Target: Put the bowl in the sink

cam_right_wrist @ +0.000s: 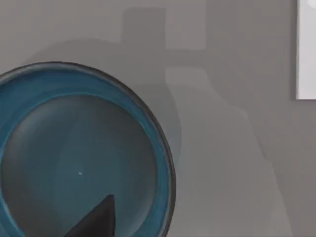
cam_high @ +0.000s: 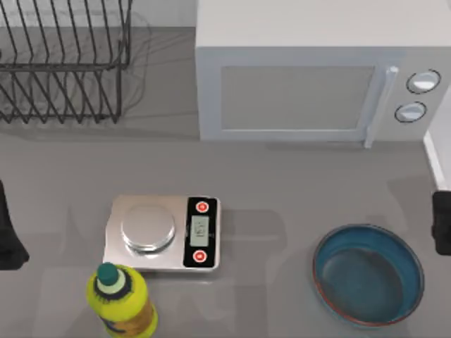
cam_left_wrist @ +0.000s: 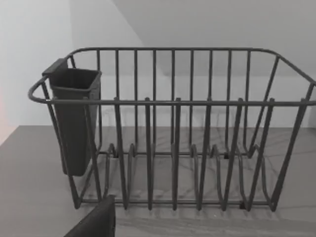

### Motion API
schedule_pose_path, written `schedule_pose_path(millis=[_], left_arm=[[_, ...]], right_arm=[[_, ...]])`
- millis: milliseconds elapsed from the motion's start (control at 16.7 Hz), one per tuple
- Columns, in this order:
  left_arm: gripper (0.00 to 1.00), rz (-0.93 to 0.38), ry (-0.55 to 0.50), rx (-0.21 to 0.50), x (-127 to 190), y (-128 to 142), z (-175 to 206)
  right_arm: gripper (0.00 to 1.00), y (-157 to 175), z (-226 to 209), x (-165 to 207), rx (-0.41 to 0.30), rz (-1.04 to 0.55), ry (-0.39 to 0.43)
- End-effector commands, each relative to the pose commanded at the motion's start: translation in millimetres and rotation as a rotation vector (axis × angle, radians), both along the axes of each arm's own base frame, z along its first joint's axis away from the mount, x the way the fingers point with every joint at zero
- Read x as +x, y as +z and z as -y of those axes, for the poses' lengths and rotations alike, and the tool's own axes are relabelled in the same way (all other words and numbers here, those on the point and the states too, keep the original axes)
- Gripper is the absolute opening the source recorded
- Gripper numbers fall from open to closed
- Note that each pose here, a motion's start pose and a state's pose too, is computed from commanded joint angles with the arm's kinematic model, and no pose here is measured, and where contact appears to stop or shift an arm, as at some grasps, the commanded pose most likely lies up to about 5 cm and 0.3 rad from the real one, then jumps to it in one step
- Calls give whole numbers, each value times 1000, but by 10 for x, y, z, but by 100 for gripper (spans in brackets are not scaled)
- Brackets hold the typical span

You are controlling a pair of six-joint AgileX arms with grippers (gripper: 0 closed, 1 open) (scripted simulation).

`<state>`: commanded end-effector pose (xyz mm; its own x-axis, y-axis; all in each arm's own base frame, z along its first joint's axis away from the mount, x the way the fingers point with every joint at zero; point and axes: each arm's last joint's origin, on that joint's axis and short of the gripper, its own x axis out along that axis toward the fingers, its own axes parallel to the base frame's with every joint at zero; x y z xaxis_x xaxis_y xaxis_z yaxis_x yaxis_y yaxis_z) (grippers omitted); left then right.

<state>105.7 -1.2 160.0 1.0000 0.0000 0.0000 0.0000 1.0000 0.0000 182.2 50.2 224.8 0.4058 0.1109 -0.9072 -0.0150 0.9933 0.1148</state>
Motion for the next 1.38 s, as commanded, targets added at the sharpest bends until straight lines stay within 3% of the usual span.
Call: schedule_pose_path(millis=[240,480,960,1380], left_arm=[[100,0,0,0,0,0,0],[100,0,0,0,0,0,0],[100,0,0,0,0,0,0],[100,0,0,0,0,0,0]], right_arm=[[100,37,-265,315,-61,-271,2],[100,38,-454,514,-109,-405,0],[100,-7,-472,543,-115,-420,-2],[100,-731,-497,587,-110,-406,0]])
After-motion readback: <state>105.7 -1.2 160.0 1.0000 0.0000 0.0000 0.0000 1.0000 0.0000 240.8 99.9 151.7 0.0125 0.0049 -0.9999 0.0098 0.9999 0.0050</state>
